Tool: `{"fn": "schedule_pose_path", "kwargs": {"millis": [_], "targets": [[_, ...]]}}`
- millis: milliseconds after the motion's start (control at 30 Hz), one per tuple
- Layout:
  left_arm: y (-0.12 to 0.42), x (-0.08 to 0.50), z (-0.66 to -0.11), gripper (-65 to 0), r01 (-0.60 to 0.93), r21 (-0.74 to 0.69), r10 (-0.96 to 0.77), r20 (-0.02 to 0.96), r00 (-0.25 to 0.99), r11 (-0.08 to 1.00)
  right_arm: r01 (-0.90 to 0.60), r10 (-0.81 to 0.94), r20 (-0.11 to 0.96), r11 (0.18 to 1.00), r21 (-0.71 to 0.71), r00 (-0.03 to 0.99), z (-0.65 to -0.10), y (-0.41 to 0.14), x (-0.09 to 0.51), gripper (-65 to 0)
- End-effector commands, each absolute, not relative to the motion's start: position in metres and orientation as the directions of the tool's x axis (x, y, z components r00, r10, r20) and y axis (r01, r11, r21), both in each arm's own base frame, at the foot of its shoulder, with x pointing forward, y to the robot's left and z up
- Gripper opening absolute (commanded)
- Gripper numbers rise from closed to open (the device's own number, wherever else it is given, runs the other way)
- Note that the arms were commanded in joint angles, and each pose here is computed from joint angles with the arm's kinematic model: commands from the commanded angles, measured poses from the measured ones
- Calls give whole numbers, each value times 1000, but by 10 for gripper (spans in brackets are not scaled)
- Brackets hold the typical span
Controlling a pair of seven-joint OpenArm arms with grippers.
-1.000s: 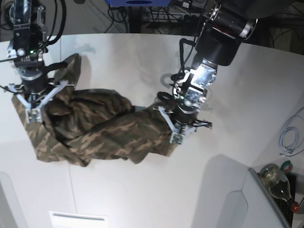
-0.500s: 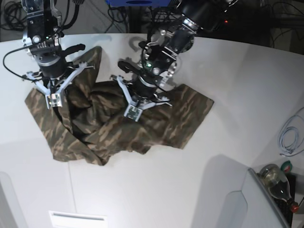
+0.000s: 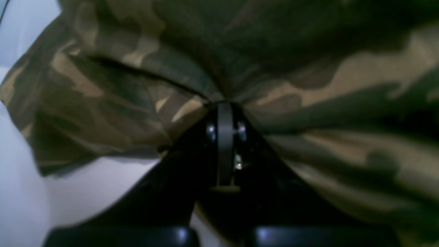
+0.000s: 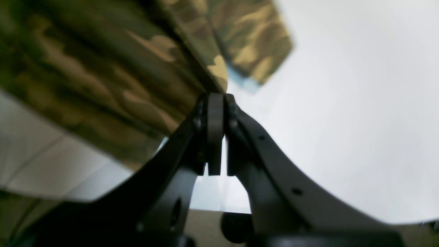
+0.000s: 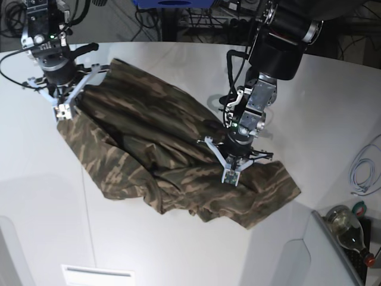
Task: Layout the t-shirt on the table in an organized manner, then fold the t-shirt properly
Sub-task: 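Regrasp shirt edges with both grippers and drag them apart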
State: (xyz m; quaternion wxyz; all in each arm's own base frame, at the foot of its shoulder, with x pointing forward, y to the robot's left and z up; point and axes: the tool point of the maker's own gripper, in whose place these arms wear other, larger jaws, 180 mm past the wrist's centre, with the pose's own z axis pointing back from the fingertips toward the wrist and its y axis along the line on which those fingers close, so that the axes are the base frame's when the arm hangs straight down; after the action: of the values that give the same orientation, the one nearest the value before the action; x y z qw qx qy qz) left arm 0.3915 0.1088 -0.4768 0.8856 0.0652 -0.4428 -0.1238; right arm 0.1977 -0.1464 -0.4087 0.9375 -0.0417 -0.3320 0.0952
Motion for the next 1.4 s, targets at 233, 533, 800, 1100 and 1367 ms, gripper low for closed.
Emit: {"fn": "schedule_pose_path", "kwargs": {"millis": [233, 533, 800, 1100, 1367], "targets": [[117, 413, -402, -650, 100, 221, -243, 879, 411, 970, -204, 197, 503, 978, -43, 841, -422, -97, 177, -552], [90, 337, -404, -650, 143, 141, -191, 877, 441, 980, -288, 260, 772, 952, -105, 580, -367, -79, 251, -282], [37, 307, -474, -650, 233, 93, -206, 822, 530, 968, -374, 357, 761, 913, -163, 541, -374, -46, 319, -276], [81, 296, -497, -650, 245, 182, -293, 768, 569, 952, -326, 382, 696, 919, -220, 608, -407, -46, 367, -279], [121, 284, -506, -650, 254, 254, -357, 727, 587, 933, -228, 309, 684, 951, -208, 661, -412, -78, 387, -650]]}}
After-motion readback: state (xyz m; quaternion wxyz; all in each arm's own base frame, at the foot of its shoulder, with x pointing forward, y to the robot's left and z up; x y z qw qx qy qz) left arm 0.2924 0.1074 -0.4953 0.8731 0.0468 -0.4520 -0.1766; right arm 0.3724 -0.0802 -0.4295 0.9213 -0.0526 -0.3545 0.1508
